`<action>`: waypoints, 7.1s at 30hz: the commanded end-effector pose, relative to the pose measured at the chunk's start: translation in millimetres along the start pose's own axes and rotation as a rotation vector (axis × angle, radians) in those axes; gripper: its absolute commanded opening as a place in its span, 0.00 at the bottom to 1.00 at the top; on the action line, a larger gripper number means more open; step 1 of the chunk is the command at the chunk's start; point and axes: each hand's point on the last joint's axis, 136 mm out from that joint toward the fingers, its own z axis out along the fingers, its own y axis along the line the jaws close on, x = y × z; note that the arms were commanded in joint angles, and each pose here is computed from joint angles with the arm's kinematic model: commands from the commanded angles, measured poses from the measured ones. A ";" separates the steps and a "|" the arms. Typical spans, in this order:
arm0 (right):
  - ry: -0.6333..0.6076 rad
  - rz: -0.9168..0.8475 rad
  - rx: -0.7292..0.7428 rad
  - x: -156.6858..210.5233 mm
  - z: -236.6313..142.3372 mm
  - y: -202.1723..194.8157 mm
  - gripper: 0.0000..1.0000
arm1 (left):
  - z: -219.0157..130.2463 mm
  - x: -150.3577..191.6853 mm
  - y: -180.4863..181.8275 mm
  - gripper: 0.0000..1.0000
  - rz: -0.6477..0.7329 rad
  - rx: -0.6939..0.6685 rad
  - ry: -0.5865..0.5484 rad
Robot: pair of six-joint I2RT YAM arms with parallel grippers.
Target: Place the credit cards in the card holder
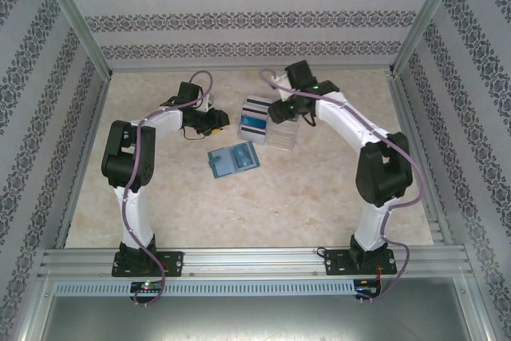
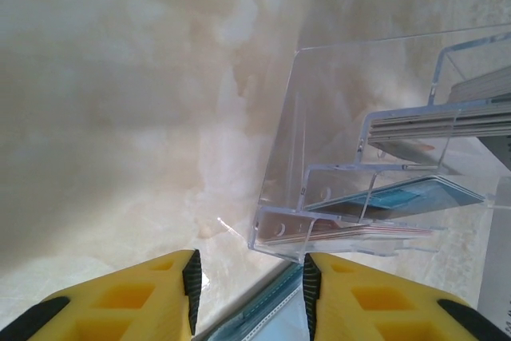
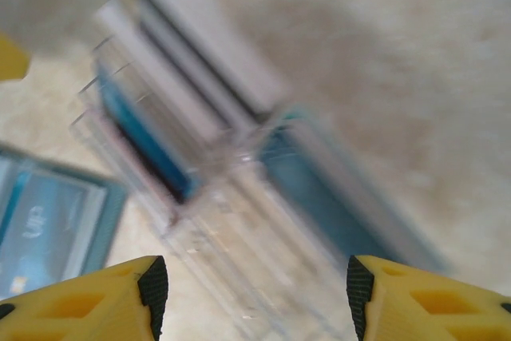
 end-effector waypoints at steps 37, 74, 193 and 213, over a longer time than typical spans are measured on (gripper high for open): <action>0.094 -0.070 0.092 1.8 33.3 -49.3 0.65 | 20.1 1.8 -40.5 0.43 0.103 -0.011 0.034; 0.087 -0.070 0.006 0.2 30.6 -34.9 0.65 | 18.4 2.7 -44.3 0.43 0.104 0.003 0.037; -0.013 0.046 -0.147 -30.2 26.4 -56.4 0.24 | 11.3 0.6 -54.2 0.43 0.105 0.015 0.041; 0.064 0.003 -0.048 -22.1 48.4 -62.8 0.60 | 11.2 -2.0 -56.3 0.43 0.104 0.017 0.041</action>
